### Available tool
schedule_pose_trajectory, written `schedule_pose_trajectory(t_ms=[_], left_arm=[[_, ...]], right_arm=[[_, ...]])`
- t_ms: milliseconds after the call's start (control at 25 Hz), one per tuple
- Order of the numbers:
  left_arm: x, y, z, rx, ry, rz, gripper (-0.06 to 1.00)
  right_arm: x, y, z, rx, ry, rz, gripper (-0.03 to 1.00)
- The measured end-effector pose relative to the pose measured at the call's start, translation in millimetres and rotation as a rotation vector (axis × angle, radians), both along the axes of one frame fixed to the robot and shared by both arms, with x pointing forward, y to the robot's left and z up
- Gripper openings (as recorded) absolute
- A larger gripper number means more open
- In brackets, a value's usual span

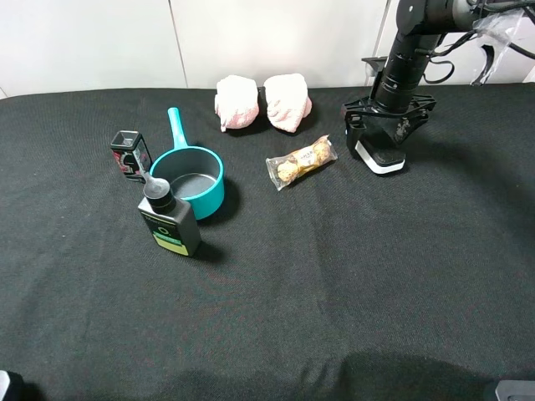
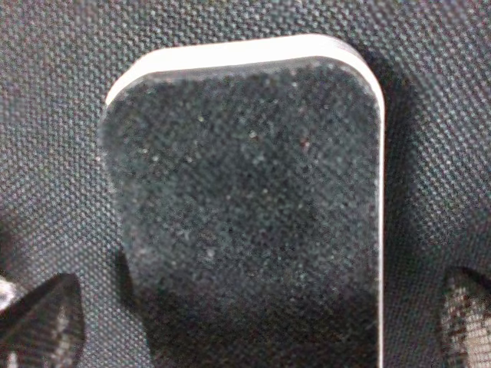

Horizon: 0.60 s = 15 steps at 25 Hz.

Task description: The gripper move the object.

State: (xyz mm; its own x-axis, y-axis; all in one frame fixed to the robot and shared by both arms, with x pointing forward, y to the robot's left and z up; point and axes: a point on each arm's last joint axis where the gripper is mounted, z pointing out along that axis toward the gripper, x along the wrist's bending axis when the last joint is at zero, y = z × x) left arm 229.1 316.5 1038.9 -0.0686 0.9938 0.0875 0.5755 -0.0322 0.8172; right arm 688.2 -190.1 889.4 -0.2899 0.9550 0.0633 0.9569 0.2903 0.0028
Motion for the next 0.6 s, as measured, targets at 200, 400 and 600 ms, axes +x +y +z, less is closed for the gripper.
schedule_pose_trajectory(t_ms=[200,400,600], left_arm=[[0.0,0.0,0.0,0.0,0.0,0.0,0.76],[0.0,0.0,0.0,0.0,0.0,0.0,0.76],[0.0,0.0,0.0,0.0,0.0,0.0,0.76]], right_arm=[[-0.4,1.0,4.9,0.007,0.023,0.009,0.69],[8.4,4.1,32.1,0.03,-0.027,0.023,0.69],[6.7,0.4,67.1,0.054,-0.096,0.02,0.69]])
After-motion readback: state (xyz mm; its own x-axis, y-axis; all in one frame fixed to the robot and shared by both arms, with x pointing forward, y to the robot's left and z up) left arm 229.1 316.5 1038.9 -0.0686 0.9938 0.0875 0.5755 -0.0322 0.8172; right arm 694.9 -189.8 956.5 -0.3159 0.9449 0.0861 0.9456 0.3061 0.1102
